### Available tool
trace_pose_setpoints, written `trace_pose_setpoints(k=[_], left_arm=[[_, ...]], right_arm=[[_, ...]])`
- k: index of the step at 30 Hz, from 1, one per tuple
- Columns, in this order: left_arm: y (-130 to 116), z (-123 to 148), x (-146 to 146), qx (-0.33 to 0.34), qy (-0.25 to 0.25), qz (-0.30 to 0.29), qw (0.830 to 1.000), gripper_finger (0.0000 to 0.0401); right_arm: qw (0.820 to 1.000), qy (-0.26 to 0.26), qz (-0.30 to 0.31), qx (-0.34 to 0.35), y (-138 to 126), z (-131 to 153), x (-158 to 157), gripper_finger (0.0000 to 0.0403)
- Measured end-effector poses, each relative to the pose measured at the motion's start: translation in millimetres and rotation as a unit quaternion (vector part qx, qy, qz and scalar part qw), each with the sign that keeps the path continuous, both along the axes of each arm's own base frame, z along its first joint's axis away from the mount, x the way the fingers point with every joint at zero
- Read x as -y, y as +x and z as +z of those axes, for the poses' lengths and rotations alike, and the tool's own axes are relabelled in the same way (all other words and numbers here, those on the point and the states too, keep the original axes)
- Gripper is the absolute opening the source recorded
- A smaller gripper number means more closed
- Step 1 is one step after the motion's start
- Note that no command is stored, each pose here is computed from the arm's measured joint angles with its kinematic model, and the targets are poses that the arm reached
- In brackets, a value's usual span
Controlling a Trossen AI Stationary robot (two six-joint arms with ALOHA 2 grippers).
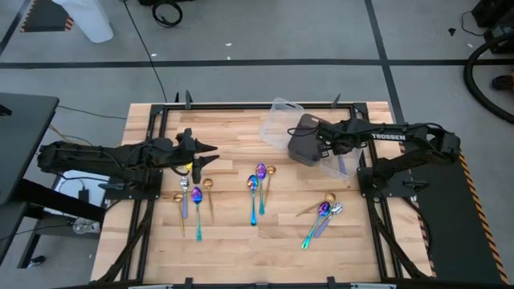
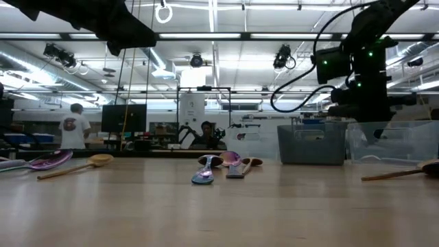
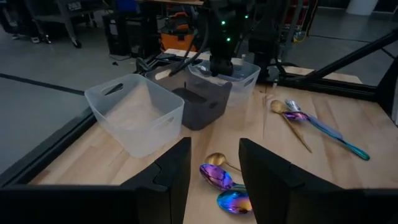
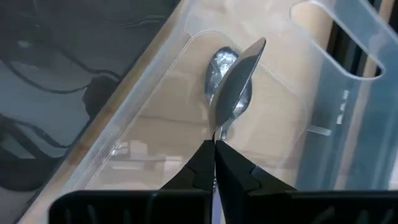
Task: Sort silverware by color (type)
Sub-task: Put the purple spoon into the right transparent bin, then put the blue spoon into the left transparent bin
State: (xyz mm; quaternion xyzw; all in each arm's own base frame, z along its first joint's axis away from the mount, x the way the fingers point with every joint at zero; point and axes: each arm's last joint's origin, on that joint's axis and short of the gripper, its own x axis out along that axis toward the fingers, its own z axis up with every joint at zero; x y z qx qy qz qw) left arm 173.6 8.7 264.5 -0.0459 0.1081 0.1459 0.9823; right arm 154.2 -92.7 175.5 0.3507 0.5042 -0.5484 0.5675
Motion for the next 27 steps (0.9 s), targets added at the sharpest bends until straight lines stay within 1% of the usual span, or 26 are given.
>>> trace_pose_setpoints(k=[3,6,11,16,19,21,22,25,27], left_arm=[[-0.1,-1.0,1.2,0.001,-0.022,0.000,1.000,0.0142],[-0.7,-4.1,4.8,-0.011,-0.040,-0.009,0.999,0.0142],[-3.6,-12.5,12.6,-0.048,-0.083,-0.016,0.995,0.0142],[-6.7,-19.1,17.2,-0.065,-0.160,0.004,0.985,0.0142],[-7.7,-26.6,19.6,-0.093,-0.198,0.020,0.975,0.0142],[-10.1,-31.2,20.4,-0.111,-0.224,0.036,0.968,0.0142],[-9.3,-33.6,21.3,-0.118,-0.237,0.043,0.963,0.0142],[-8.6,-41.8,25.2,-0.147,-0.261,0.058,0.952,0.0142],[-3.1,-44.4,29.1,-0.146,-0.277,0.061,0.948,0.0142]], right_arm=[[1.000,-0.006,-0.003,0.012,-0.5,-5.8,1.6,0.0042],[1.000,-0.008,0.000,0.021,-0.2,-8.6,3.0,0.0062],[0.999,-0.033,0.020,0.036,4.5,-7.6,6.7,0.0080],[0.997,-0.041,0.051,0.034,8.9,0.4,9.5,0.0083],[0.995,-0.054,0.076,0.032,14.3,10.3,11.1,0.0082],[0.992,-0.076,0.099,0.026,19.3,20.1,10.5,0.0082],[0.990,-0.095,0.106,0.020,21.2,26.1,10.1,0.0082],[0.978,-0.168,0.124,0.008,27.8,44.2,6.8,0.0082],[0.967,-0.213,0.140,0.011,31.8,55.0,2.2,0.0082]])
